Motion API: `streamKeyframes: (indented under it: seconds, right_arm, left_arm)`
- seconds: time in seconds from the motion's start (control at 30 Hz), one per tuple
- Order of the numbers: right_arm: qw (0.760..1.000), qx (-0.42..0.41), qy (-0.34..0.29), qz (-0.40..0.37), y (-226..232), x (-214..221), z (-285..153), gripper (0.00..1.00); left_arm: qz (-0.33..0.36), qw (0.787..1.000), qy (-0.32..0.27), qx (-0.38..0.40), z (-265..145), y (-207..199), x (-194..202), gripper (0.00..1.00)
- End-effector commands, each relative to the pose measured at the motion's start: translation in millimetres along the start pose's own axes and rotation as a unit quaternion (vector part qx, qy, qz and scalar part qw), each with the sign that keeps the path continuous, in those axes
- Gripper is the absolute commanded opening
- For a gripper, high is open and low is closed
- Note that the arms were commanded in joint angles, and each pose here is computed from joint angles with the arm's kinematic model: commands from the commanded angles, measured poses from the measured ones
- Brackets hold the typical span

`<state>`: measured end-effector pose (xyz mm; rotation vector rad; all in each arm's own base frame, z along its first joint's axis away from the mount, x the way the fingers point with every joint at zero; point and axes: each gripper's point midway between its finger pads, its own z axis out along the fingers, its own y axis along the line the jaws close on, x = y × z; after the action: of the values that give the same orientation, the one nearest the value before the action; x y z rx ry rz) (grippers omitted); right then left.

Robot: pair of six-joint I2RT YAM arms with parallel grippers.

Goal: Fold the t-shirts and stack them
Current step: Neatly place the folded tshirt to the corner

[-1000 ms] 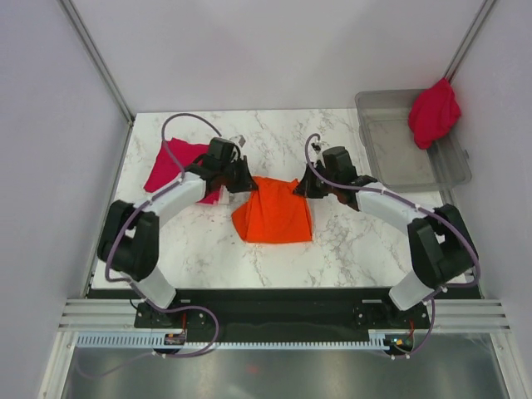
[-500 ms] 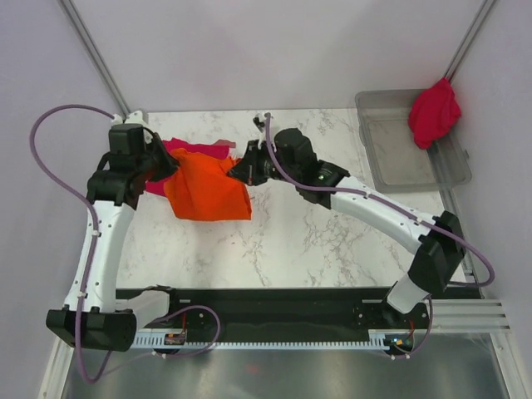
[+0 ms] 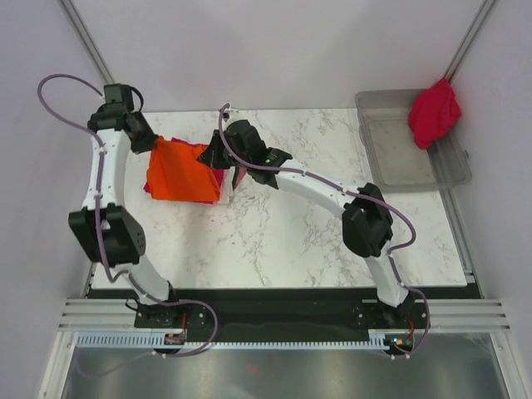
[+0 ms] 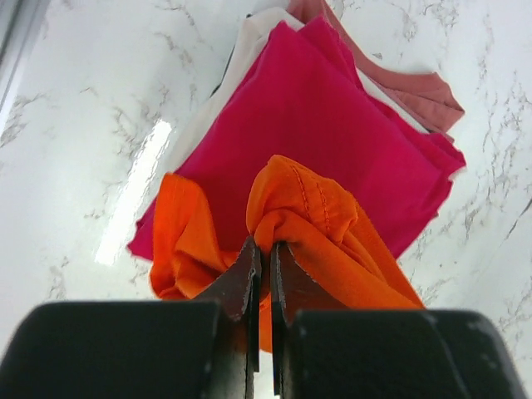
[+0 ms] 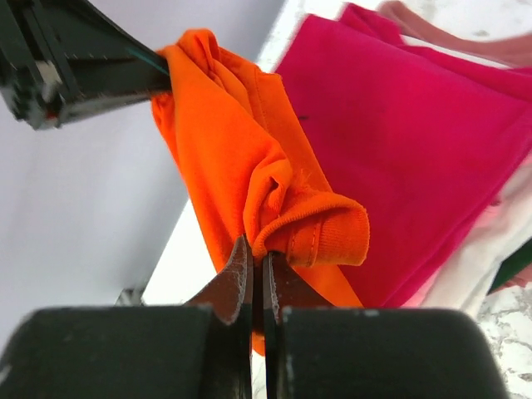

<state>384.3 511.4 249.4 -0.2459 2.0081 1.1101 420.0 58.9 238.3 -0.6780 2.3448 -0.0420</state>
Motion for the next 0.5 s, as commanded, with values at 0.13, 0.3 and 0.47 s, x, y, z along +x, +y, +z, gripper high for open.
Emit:
streamKeyframes:
  seconds: [0.13,0.3,0.47]
  right_arm:
    - [0.992,0.087,-0.057,0.077,-79.5,-0.6,60.2,0.02]
    - [0.971,0.176,-0.123,0.11,-147.8,-37.3,69.2,0.98]
    - [0.98,0.152,-0.118,0.049,-119.9,-62.6,42.6,0.97]
  left_arm:
    - [0.004,1.0,-0.01,-0.014,102.6,-13.1,-59.7,0.02]
    - [-0.012,0.999,0.003,0.046,142.5,-51.5,-63.2,0.53]
    - [-0.017,0.999,-0.047,0.021,99.0,-43.4,-84.5,0.69]
